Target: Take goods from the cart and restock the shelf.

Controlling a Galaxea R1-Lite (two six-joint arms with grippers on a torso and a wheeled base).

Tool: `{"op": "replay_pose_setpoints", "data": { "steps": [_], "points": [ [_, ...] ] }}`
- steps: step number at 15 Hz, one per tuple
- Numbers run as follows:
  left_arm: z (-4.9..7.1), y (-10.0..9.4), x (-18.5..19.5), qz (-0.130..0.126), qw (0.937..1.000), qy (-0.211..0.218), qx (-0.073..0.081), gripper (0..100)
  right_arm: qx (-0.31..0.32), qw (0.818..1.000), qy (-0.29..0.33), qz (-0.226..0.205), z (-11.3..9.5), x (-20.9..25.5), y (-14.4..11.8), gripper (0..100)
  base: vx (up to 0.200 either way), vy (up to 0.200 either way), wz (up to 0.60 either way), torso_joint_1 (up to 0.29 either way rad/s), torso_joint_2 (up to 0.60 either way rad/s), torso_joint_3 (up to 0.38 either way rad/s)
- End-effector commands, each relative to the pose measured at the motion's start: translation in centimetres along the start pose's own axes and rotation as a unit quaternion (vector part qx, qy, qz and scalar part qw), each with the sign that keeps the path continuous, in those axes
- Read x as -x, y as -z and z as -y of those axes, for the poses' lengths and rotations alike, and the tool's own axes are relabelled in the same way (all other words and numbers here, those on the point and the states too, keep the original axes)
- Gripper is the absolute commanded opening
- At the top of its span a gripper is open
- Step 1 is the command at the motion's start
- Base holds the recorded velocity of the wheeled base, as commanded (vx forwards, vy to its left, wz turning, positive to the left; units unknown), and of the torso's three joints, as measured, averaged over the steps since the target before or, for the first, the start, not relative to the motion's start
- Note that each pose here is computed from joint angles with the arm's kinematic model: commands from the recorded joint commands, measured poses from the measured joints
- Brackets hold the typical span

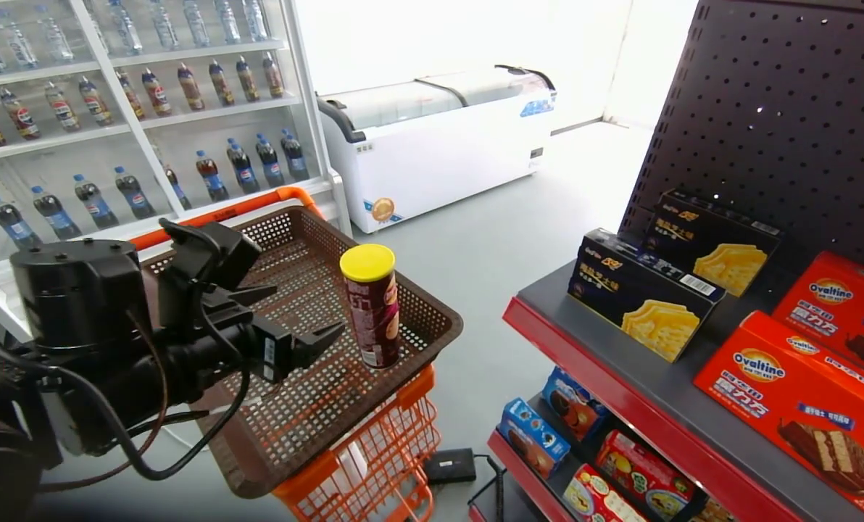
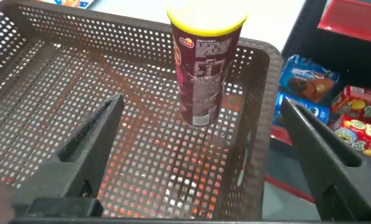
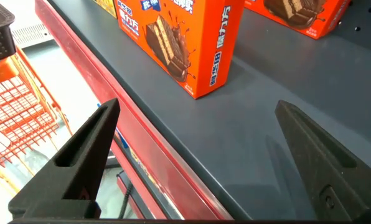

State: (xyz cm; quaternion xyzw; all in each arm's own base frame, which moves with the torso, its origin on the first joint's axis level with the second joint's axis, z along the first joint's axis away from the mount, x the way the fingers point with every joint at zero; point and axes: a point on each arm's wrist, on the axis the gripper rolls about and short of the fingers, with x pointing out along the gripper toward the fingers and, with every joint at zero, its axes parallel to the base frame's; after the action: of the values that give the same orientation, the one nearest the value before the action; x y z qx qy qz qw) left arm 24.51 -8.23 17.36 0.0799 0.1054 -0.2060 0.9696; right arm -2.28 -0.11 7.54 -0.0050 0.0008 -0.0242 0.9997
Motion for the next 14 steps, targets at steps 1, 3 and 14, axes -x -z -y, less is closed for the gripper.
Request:
{"op": "replay_pose_setpoints", "data": {
  "steps": [1, 3, 14],
  "points": [
    [0.0, 2.3, -3.9, -0.031, 0.9995, 0.005, 0.002, 100, 0.000, 1.000, 0.000, 0.000, 0.0, 0.0, 0.0, 100, 0.000, 0.000, 0.00, 0.000, 0.00, 0.000],
    [0.0, 2.7, -6.3, -0.018, 0.9998, 0.006, 0.000, 100, 0.000, 1.000, 0.000, 0.001, 0.0, 0.0, 0.0, 100, 0.000, 0.000, 0.00, 0.000, 0.00, 0.000],
    [-0.3, 3.3, -13.9, 0.012, 0.9999, 0.003, -0.006, 100, 0.000, 1.000, 0.000, 0.001, 0.0, 0.0, 0.0, 100, 0.000, 0.000, 0.00, 0.000, 0.00, 0.000]
  ]
}}
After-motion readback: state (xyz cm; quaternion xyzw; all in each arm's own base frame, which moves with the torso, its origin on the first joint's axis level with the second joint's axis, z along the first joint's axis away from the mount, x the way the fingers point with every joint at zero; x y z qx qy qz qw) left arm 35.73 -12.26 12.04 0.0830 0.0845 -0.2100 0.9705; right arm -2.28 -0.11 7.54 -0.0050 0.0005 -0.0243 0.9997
